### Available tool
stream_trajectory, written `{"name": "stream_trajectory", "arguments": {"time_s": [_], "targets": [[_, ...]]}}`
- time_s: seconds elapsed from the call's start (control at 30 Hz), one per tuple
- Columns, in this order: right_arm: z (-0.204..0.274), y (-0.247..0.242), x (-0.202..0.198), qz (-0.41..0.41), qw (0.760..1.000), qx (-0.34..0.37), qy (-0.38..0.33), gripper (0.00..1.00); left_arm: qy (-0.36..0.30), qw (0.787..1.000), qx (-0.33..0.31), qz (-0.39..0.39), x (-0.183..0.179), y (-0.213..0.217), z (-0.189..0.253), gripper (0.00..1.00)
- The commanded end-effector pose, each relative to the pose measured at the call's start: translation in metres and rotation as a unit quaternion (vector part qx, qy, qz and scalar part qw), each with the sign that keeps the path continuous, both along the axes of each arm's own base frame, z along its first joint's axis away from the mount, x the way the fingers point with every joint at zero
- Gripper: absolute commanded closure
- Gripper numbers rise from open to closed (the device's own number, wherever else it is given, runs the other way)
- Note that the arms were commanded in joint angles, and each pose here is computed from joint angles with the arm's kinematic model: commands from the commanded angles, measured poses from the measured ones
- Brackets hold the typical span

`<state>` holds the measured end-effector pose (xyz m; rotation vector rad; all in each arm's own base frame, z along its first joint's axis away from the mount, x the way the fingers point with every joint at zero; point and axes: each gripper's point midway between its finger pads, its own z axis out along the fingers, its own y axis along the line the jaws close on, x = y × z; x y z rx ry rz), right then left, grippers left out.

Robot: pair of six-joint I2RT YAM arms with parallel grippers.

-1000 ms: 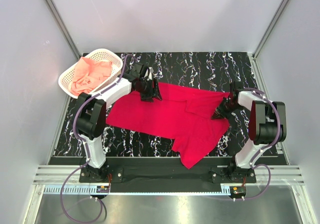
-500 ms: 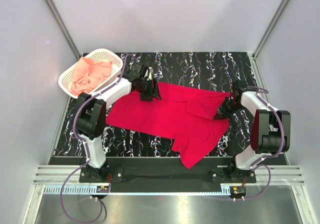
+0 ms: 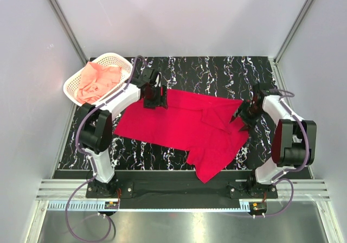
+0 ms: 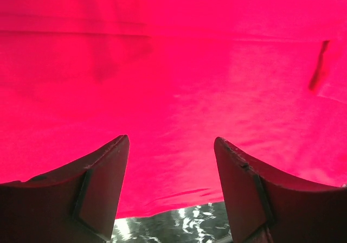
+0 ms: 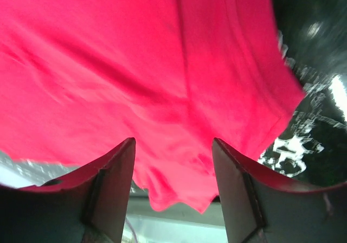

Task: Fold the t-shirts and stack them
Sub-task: Fold the tshirt

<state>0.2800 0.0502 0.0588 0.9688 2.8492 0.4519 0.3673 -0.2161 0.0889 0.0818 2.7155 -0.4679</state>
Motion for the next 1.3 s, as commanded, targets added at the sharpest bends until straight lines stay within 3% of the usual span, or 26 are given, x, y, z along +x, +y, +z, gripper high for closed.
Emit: {"name": "stream_trajectory", "arguments": {"time_s": [0.0,0.33,0.57,0.73,0.77,0.93,1.1,1.17,1.27], "targets": [[0.013,-0.024,0.038,-0.04,0.996,-0.065,-0.034,0.34,-0.049,0.997,0.049,0.021,0.002,0.028,0.02,0.31],[-0.023,-0.034,0.086,-0.084,0.99,-0.111,-0.003,0.31,0.027,0.979,0.184,0.079,0.0,0.071,-0.032,0.3],[-0.054,-0.061,0.109,-0.049,0.98,-0.191,0.009,0.3,0.044,0.978,0.188,0.078,0.025,0.061,-0.061,0.3],[-0.058,-0.07,0.158,-0.008,0.977,-0.212,-0.024,0.29,0.055,0.983,0.156,0.083,0.058,0.045,-0.077,0.29],[-0.071,-0.071,0.158,0.001,0.977,-0.213,-0.004,0.28,0.059,0.983,0.148,0.086,0.062,0.042,-0.079,0.29],[-0.056,-0.072,0.218,0.034,0.975,-0.214,-0.059,0.28,0.039,0.989,0.103,0.101,0.102,0.026,-0.067,0.28],[-0.031,-0.065,0.263,0.061,0.973,-0.197,-0.108,0.27,0.005,0.989,0.106,0.102,0.121,0.033,-0.046,0.24],[-0.021,-0.07,0.26,0.072,0.971,-0.207,-0.096,0.26,0.002,0.989,0.112,0.1,0.118,0.037,-0.04,0.22],[0.034,-0.084,0.255,0.063,0.961,-0.248,-0.107,0.19,-0.011,0.99,0.103,0.099,0.107,0.04,-0.013,0.21]]}}
